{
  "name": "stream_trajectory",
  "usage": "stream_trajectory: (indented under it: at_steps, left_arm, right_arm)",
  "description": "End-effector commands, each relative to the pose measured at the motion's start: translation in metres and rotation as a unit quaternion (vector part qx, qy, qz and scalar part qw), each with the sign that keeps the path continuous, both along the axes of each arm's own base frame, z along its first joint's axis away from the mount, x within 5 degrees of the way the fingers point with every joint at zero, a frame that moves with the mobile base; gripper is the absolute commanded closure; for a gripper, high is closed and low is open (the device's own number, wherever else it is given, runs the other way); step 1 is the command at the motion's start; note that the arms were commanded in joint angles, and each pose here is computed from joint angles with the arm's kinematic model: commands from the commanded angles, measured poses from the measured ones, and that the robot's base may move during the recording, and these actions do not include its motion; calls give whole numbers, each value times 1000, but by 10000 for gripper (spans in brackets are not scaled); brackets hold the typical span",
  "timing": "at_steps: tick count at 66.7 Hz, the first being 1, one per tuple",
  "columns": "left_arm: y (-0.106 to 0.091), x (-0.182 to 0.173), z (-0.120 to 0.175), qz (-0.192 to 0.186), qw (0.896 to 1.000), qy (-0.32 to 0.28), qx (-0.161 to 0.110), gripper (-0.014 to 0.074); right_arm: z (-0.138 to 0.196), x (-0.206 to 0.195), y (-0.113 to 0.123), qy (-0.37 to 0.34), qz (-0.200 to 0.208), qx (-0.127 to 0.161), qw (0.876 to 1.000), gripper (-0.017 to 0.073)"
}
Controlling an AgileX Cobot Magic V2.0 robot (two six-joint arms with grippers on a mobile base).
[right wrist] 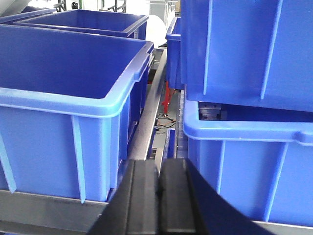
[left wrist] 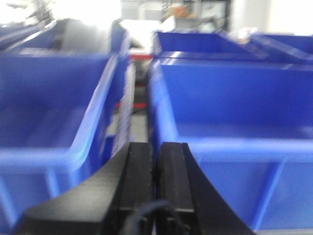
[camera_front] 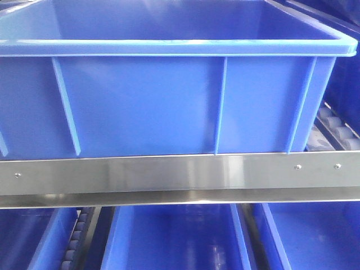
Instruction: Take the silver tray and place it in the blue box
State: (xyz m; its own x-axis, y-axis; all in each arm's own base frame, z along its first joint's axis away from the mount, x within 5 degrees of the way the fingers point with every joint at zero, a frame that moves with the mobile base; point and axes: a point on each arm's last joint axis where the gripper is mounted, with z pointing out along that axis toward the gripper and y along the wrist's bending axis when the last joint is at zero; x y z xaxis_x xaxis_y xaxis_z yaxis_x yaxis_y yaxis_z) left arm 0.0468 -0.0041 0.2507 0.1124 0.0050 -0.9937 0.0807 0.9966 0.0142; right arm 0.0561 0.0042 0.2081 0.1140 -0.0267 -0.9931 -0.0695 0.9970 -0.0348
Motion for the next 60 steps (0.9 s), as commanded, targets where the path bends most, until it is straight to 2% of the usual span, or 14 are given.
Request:
stream_trajectory:
  at_steps: [1, 8, 14, 60]
  left_arm:
    - [2, 1, -6, 22, 999, -41, -6, 599]
    - [3, 6, -32, 34, 999, -16, -6, 599]
    - [3, 9, -45, 36, 999, -22, 3, 599]
    - [3, 9, -45, 36, 999, -21, 7, 600]
  right_arm:
    - [15, -4, 0, -62, -2, -1, 998, 505]
    - [15, -4, 0, -62, -2, -1, 998, 505]
    - [15, -4, 0, -62, -2, -1, 998, 505]
    - [15, -4, 0, -62, -2, -1, 998, 505]
